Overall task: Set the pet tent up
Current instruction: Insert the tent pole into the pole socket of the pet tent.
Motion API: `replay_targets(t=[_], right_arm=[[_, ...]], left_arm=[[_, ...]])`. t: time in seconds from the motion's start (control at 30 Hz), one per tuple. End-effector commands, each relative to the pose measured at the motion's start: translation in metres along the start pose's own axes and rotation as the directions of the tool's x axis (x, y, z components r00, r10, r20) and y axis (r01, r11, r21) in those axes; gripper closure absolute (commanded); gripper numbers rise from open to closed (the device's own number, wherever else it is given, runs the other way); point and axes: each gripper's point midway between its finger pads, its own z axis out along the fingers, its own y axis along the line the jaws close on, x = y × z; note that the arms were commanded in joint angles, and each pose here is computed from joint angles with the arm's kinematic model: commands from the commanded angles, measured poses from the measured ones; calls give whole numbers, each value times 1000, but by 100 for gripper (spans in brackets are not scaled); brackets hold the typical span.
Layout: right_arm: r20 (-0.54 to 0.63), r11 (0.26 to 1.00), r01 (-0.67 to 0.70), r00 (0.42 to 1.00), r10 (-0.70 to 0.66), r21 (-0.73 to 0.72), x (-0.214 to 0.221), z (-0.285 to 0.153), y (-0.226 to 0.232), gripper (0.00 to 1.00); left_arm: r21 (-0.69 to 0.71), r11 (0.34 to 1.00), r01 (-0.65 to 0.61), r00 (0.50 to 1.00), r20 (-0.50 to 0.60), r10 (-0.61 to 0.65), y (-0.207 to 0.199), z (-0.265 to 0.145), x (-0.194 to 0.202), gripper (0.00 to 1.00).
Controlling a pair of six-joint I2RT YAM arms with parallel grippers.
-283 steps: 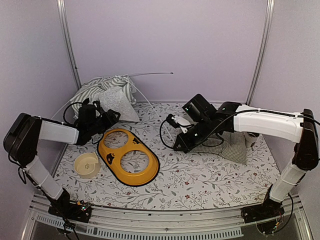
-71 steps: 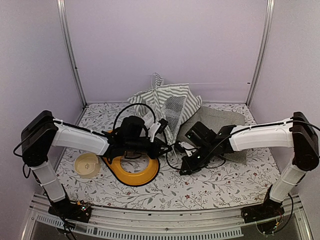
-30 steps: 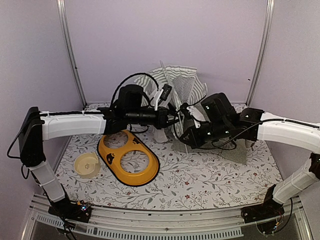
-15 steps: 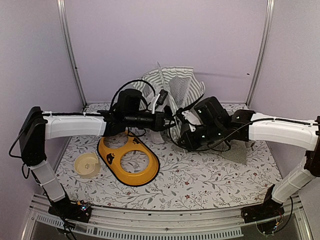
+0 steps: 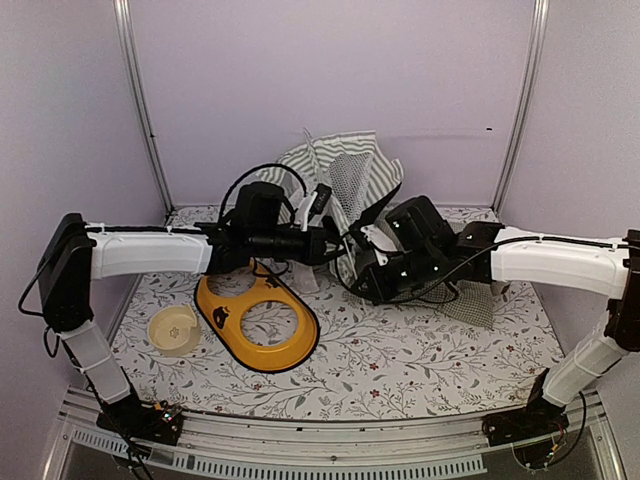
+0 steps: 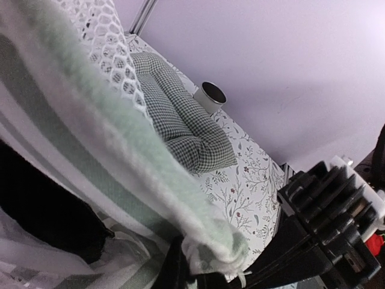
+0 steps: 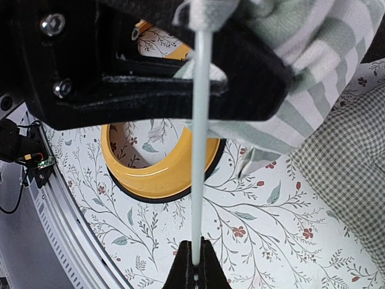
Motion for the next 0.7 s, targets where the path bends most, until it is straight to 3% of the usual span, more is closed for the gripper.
replay_targets(t=[0.0,0.17,0.4,0.67], right_arm=[[133,999,-27,991,32,-37,-32,7,-1,100],[46,996,-59,997,62,-67,3,27,1,100],[-34,988,-154,988,153,-15,47,38,-19,100],[6,968,-251,968,251,-5,59,37,-28,100]], left_arm=[[-27,999,30,985,-167,-34,11,11,63,100],[-95,995,26,983,-180,-43,28,11,77,100],[-180,980,-84,972,-233,40,41,23,81,100],[-194,969,-155,943,-323,86,48,40,97,100]])
